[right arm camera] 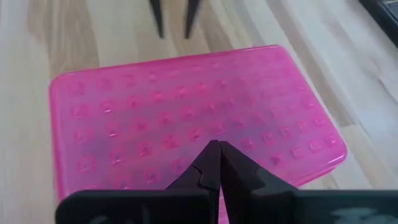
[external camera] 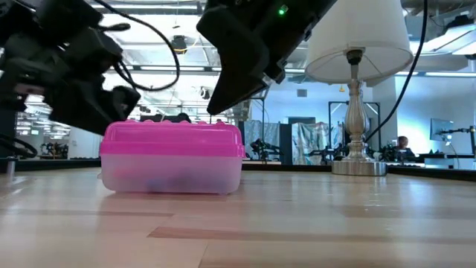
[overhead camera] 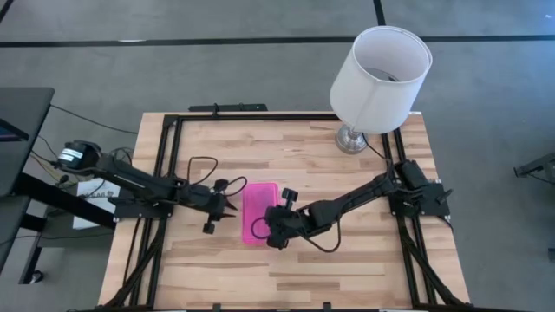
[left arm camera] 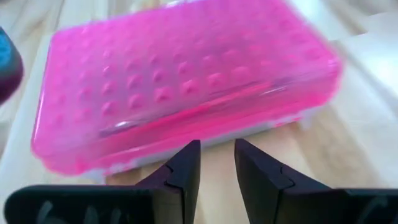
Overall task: Pick & place school supplies into a supply box
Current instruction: Close the pink supply box
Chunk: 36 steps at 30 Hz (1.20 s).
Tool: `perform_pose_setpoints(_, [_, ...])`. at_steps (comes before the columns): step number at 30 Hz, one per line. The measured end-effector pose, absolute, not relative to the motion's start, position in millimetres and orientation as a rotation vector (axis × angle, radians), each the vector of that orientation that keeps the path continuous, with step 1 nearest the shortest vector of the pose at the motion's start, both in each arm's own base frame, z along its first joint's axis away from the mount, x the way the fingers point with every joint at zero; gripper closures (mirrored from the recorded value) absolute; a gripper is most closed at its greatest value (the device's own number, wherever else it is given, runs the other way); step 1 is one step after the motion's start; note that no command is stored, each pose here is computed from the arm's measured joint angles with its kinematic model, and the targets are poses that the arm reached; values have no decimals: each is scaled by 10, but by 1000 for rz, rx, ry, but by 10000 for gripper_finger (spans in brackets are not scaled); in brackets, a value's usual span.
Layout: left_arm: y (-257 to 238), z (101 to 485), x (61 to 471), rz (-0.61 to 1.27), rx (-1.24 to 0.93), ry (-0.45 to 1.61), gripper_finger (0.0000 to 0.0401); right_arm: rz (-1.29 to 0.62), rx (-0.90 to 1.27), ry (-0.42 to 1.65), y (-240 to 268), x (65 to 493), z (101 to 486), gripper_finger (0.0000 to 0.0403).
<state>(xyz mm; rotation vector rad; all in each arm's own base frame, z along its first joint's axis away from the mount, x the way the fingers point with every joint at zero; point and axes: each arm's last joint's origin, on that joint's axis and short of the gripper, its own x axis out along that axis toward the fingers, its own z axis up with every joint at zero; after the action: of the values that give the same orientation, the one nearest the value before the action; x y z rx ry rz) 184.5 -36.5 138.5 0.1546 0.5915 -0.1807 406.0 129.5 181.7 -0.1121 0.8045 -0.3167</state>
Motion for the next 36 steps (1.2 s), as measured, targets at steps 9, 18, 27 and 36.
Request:
perform_pose_setpoints(9, [-459,1497,1863,-233,193,435,305,-290,-24,826,1245,4080,1807,403])
perform_pose_setpoints(18, [-469,1467,1902,-237,217,422,305,-273,30,848,1177,4109,1772,403])
perform_pose_setpoints(27, [-480,1404,1953,-237,222,427,305,-248,74,860,1123,4293,1401,403])
perform_pose_setpoints(36, [-483,1367,1964,-245,225,441,305,-232,73,864,1096,4263,1489,403])
